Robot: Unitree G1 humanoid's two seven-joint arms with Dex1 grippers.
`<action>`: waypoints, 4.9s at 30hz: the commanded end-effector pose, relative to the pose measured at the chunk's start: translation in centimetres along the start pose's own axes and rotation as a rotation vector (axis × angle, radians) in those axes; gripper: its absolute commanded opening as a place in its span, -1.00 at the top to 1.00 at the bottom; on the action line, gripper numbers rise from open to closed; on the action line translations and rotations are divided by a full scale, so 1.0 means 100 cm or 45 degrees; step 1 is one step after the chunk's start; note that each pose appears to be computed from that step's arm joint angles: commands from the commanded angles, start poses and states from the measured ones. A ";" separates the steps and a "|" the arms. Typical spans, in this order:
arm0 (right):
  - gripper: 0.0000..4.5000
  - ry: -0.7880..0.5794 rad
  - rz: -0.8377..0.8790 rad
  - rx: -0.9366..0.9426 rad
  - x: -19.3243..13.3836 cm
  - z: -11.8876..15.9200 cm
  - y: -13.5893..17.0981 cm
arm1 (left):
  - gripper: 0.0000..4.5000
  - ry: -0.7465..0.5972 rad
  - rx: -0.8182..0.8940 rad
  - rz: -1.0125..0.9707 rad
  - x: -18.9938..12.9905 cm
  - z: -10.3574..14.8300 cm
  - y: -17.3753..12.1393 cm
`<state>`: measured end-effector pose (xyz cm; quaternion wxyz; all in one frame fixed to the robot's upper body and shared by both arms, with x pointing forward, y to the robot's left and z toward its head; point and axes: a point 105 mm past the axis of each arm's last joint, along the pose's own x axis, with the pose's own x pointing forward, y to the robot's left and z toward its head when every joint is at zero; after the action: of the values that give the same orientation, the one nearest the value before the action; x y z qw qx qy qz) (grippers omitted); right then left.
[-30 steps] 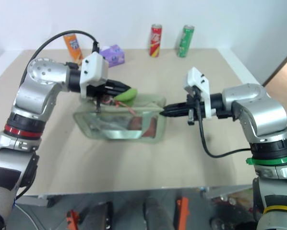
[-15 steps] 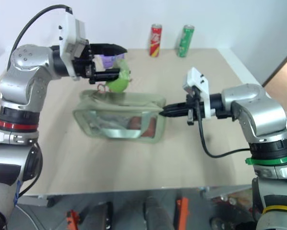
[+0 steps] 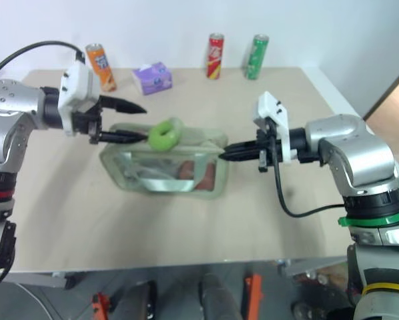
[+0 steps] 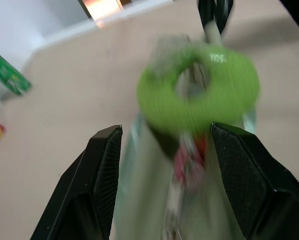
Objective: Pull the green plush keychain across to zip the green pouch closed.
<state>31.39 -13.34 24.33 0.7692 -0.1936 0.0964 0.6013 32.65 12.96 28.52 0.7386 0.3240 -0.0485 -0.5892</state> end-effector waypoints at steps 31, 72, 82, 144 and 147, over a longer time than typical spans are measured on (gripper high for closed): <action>1.00 -0.043 0.056 -0.052 0.007 0.010 0.002 | -0.29 -0.296 -0.877 0.526 -0.085 -0.066 -0.062; 0.85 -0.087 0.010 -0.081 -0.004 0.015 0.000 | 0.99 -0.284 -0.844 0.447 -0.053 -0.075 -0.054; -0.51 0.038 -0.021 -0.171 -0.037 0.006 -0.001 | 1.00 -0.280 -0.852 0.449 -0.051 -0.078 -0.055; -0.51 0.102 0.061 -1.259 0.066 0.094 -0.013 | 1.00 -0.287 -0.850 0.490 -0.057 -0.076 -0.056; -0.51 0.090 0.065 -1.269 0.070 0.099 -0.012 | 1.00 -0.293 -0.856 0.491 -0.056 -0.077 -0.055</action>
<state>33.98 -3.85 29.23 0.5744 -0.5416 -0.1461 0.5961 30.03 20.62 20.64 0.8906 -0.0268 0.0148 -0.4537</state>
